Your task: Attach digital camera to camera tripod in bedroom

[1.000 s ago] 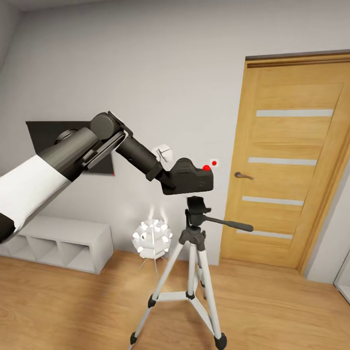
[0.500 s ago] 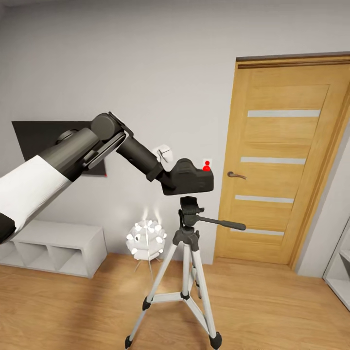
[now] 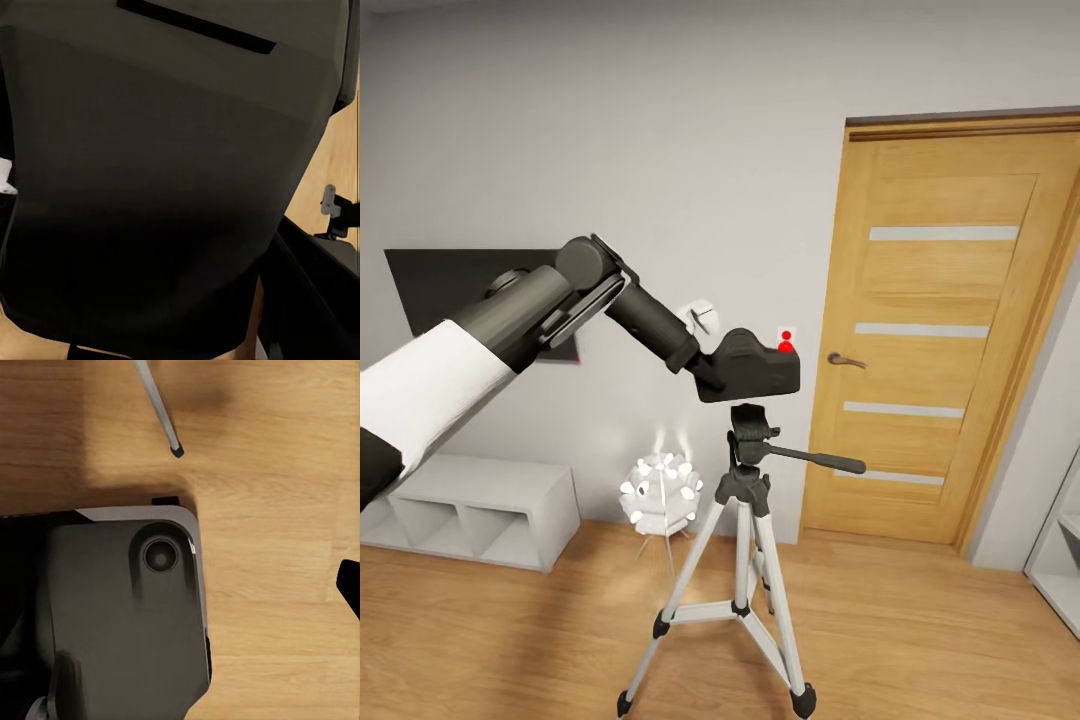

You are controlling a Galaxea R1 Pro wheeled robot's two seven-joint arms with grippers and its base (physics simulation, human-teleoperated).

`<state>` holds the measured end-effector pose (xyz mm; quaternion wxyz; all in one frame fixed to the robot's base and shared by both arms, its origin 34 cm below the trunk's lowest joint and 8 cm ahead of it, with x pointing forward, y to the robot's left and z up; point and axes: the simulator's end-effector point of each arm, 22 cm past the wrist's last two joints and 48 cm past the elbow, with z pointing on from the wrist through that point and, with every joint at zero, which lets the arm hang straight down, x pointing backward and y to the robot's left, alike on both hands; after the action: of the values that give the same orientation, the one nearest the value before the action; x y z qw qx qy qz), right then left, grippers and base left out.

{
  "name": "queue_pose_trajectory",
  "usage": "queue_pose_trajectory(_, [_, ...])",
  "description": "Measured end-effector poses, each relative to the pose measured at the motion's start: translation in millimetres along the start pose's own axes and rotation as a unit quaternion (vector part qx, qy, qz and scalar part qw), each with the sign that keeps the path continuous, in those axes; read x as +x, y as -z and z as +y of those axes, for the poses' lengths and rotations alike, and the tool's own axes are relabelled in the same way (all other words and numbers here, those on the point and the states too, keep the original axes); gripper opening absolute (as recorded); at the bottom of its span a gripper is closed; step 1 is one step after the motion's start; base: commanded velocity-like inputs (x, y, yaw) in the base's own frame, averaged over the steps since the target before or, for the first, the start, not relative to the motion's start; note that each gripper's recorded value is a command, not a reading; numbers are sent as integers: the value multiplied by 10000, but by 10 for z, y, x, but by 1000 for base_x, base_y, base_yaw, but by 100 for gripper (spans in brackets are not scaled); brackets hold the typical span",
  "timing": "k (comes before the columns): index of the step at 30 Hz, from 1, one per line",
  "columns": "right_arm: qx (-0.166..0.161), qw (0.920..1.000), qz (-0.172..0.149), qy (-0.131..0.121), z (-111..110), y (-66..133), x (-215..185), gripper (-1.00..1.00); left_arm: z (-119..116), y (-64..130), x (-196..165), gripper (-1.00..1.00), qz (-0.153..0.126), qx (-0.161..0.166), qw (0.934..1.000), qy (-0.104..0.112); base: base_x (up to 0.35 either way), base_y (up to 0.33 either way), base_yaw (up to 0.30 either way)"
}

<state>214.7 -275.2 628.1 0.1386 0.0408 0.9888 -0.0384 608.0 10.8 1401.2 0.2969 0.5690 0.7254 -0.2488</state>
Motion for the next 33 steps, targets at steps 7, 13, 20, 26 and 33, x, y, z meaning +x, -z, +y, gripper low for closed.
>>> queue_pose_trajectory(7, [0,10000,1,-2,0,0,0,100,28,-195,-52,-100,63,94,9997,204,0,0,0])
queue_pose_trajectory(13, [6,10000,-83,1,-3,0,-36,100,58,-244,-8,-100,139,95,9994,292,0,0,0])
queue_pose_trajectory(20, [7,9993,-381,2,-4,7,-168,100,57,-252,1,-100,159,93,9994,292,0,0,0])
queue_pose_trajectory(26, [9,9992,-392,2,-5,7,-171,100,69,-294,70,-100,282,69,9991,295,0,0,0])
queue_pose_trajectory(33, [8,9992,-391,2,-5,7,-171,100,77,-297,89,-100,308,57,9991,299,0,0,0])
